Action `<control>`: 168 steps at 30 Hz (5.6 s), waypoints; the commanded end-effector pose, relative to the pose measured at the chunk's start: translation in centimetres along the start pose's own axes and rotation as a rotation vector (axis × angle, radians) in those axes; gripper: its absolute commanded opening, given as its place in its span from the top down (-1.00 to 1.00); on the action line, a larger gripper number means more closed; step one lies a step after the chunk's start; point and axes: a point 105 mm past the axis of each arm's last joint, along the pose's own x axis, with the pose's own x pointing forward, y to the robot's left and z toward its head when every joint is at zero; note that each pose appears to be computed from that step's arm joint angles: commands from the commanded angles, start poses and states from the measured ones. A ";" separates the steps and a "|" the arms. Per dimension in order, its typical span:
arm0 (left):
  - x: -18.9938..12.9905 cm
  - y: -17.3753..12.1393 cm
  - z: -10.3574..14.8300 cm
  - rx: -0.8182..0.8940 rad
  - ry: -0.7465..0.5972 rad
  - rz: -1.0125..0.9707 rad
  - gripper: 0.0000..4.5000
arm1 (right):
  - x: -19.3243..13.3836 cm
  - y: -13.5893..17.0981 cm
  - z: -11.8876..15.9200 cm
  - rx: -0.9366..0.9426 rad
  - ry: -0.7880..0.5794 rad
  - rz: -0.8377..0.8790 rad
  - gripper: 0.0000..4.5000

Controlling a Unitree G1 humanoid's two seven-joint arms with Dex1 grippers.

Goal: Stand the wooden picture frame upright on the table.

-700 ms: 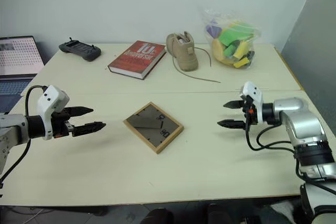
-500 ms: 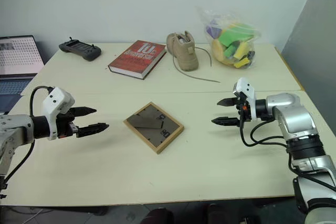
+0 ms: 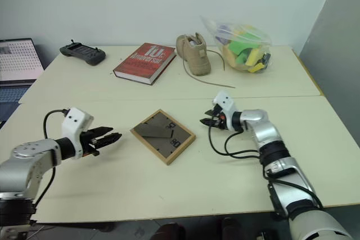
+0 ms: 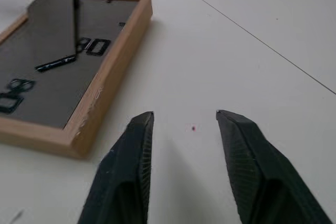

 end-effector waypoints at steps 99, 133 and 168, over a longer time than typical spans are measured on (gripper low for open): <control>2.1 -13.6 4.7 -0.861 0.049 -0.775 0.42 | -8.0 -1.3 3.4 -0.024 -0.015 -0.154 1.00; 2.1 -10.4 10.9 -0.722 -0.243 -0.658 0.42 | -5.7 7.4 13.9 0.100 -0.344 0.424 -0.67; -1.0 -14.4 10.1 -1.033 -0.213 -0.874 0.42 | -4.5 3.3 9.1 -1.492 -0.514 -0.286 -0.36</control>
